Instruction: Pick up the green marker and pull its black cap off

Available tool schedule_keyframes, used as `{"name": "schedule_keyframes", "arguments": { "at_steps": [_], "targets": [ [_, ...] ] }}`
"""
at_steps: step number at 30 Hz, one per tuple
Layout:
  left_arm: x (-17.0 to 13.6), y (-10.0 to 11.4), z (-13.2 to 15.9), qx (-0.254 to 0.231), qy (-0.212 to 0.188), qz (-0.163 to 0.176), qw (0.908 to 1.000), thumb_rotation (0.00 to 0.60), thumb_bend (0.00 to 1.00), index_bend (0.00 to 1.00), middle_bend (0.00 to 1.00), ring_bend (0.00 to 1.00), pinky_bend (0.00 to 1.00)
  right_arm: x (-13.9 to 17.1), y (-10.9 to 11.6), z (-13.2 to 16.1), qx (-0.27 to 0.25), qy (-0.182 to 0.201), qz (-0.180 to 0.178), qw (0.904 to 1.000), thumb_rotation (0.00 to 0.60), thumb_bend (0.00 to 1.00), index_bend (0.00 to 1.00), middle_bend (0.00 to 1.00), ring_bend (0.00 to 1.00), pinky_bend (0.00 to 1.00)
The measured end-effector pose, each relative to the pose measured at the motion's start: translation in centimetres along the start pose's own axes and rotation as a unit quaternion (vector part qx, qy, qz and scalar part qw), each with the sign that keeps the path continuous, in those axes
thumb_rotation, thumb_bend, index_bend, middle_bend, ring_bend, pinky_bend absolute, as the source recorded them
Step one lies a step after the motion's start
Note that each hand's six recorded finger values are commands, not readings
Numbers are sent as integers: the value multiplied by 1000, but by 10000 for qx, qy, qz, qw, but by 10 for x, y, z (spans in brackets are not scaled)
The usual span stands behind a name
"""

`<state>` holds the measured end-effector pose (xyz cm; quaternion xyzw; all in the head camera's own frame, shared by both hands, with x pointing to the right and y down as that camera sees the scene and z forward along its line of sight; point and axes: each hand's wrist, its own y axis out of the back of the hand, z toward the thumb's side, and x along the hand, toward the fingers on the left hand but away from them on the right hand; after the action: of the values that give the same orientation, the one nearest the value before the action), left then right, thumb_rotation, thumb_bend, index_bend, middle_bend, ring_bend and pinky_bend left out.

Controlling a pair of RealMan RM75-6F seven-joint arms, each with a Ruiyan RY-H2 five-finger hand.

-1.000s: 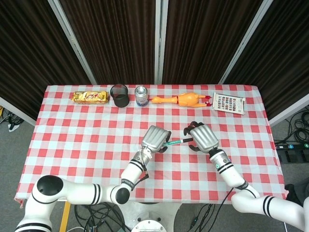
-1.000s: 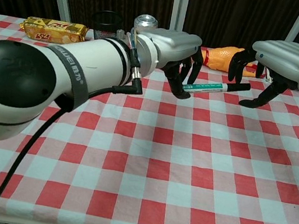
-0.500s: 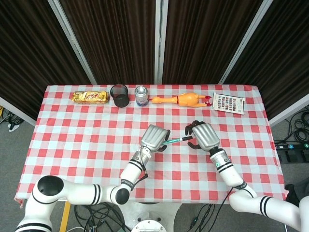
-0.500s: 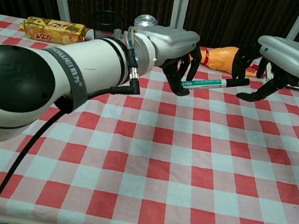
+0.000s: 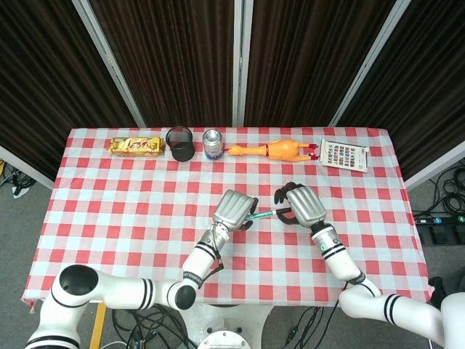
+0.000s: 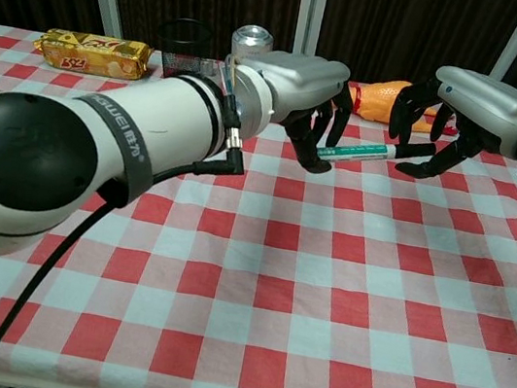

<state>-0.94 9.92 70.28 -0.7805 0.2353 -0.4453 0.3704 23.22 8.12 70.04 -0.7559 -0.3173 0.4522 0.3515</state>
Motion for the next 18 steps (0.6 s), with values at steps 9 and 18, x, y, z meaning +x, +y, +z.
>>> {"name": "schedule_keyframes", "arguments": {
  "at_steps": [9,18],
  "targets": [
    [0,-6,-3,160,-53,49,9998,600,393,587,636,918,1000,-2,-2,5,-87,6,70,9999,600,114,521,512,321,451],
    [0,-9,-2,262,-98,125,9995,600,395,588,636,918,1000,-2,-7,6,-126,-27,83,9999,600,118,531,521,322,454]
  ]
}}
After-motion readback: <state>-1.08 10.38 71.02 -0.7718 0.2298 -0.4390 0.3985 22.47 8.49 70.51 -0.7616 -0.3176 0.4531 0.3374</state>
